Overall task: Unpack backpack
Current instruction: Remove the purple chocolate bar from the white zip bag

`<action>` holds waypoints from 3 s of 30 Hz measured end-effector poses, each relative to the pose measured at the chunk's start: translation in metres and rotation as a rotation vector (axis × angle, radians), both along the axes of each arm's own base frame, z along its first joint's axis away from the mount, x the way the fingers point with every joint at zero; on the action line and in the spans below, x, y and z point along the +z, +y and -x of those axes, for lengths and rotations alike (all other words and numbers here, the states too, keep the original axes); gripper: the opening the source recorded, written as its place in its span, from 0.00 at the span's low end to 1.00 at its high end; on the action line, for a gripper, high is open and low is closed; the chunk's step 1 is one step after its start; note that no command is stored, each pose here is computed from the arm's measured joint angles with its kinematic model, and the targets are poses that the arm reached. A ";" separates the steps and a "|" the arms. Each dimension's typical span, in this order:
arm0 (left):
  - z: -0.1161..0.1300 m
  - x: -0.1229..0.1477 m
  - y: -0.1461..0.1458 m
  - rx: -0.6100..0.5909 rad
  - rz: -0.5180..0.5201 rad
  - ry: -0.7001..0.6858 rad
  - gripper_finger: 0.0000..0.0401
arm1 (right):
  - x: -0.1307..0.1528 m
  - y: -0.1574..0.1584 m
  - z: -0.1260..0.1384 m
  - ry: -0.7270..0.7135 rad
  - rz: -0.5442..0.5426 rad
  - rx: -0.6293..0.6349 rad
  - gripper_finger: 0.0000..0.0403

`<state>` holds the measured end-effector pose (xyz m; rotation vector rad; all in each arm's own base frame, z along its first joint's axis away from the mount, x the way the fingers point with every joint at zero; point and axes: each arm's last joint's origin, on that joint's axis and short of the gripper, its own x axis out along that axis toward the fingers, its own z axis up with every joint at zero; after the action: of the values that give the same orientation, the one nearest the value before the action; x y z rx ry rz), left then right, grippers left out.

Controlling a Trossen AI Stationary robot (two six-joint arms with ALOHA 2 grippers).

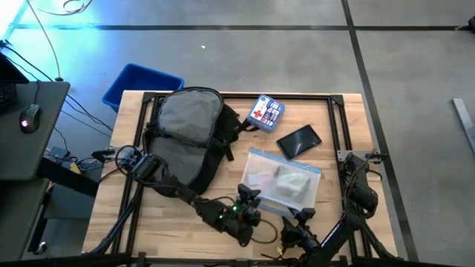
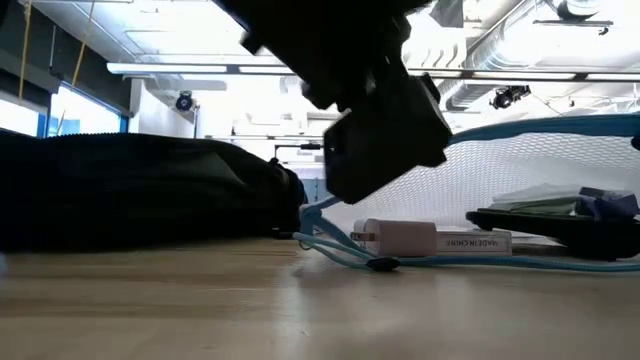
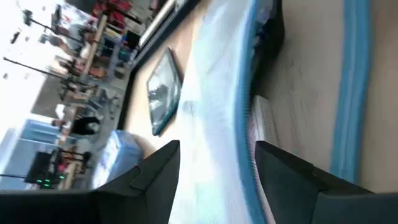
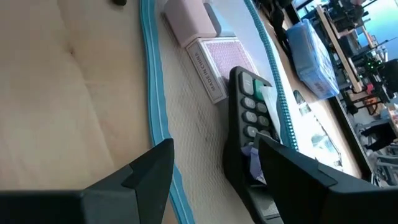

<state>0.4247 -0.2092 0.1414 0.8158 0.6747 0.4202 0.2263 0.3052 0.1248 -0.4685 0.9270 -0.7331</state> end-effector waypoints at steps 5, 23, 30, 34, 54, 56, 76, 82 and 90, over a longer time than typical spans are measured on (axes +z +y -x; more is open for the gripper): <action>-0.013 -0.003 0.030 0.034 0.065 0.036 0.47 | 0.000 0.001 0.000 -0.007 -0.010 0.001 0.55; 0.019 0.023 -0.024 -0.099 0.287 -0.008 0.00 | -0.002 0.008 0.010 -0.095 0.026 0.098 0.55; 0.025 0.044 -0.026 -0.066 0.315 -0.094 0.00 | 0.007 0.009 0.007 -0.107 0.026 0.076 0.55; 0.020 0.044 -0.018 -0.049 0.365 -0.097 0.00 | 0.019 0.026 0.001 -0.086 -0.030 0.150 0.55; 0.019 0.044 -0.030 -0.212 0.530 -0.022 0.00 | -0.007 0.007 0.020 0.042 -0.014 0.013 0.55; 0.022 0.044 -0.034 -0.231 0.540 -0.012 0.00 | -0.008 0.006 0.021 0.067 0.002 0.014 0.55; 0.026 0.044 -0.039 -0.252 0.516 0.006 0.00 | -0.004 -0.036 0.033 -0.284 -0.192 0.014 0.55; 0.026 0.044 -0.040 -0.257 0.514 0.010 0.00 | -0.018 -0.052 0.019 -0.321 -0.230 0.010 0.55; 0.026 0.044 -0.039 -0.257 0.513 0.009 0.00 | -0.018 -0.074 -0.005 -0.316 -0.168 -0.039 0.55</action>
<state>0.3988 -0.2486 0.1852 0.4067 0.6386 0.0032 0.2318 0.2314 0.1068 -0.1790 0.6948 -0.7332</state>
